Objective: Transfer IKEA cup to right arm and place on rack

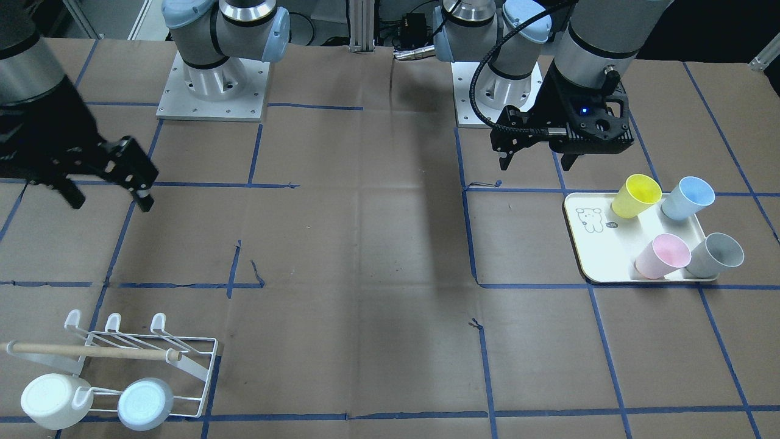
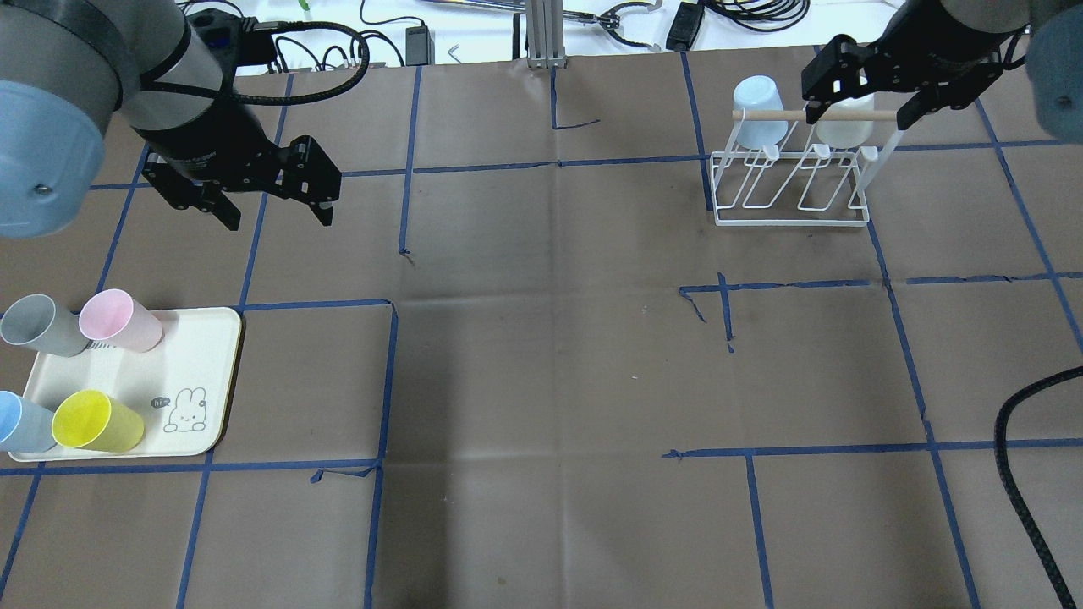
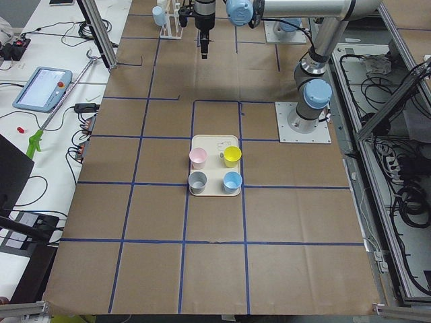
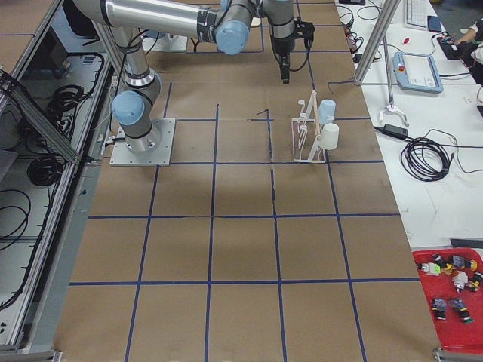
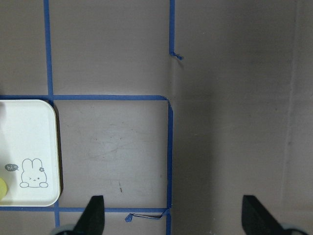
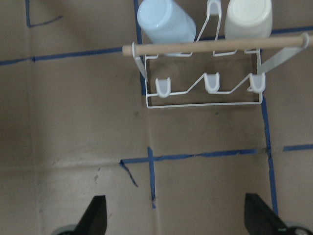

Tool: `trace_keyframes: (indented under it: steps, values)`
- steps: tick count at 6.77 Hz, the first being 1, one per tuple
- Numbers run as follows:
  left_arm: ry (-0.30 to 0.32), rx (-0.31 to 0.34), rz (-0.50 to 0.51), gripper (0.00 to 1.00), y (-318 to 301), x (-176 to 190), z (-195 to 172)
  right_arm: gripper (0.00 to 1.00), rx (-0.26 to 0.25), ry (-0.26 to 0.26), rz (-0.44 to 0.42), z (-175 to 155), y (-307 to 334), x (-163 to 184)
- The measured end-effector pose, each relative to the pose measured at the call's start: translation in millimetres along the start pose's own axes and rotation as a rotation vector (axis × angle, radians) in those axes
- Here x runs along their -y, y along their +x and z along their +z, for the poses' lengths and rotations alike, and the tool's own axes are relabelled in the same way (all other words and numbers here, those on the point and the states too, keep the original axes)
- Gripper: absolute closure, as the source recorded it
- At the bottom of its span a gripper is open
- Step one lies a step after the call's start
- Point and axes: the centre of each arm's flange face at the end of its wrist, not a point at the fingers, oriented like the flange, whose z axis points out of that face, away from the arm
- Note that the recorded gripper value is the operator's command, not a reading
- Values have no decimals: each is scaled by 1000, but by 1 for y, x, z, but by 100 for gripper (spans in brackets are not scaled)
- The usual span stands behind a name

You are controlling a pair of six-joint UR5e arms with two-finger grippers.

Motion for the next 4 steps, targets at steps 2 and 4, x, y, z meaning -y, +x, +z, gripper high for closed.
trace_keyframes:
  steps: [2, 4]
  values:
    - [1, 1, 0, 0, 0, 0, 0, 0, -25, -88, -20, -13, -43, -40]
    - [3, 3, 0, 0, 0, 0, -1, 0, -28, -107, 3, -15, -52, -48]
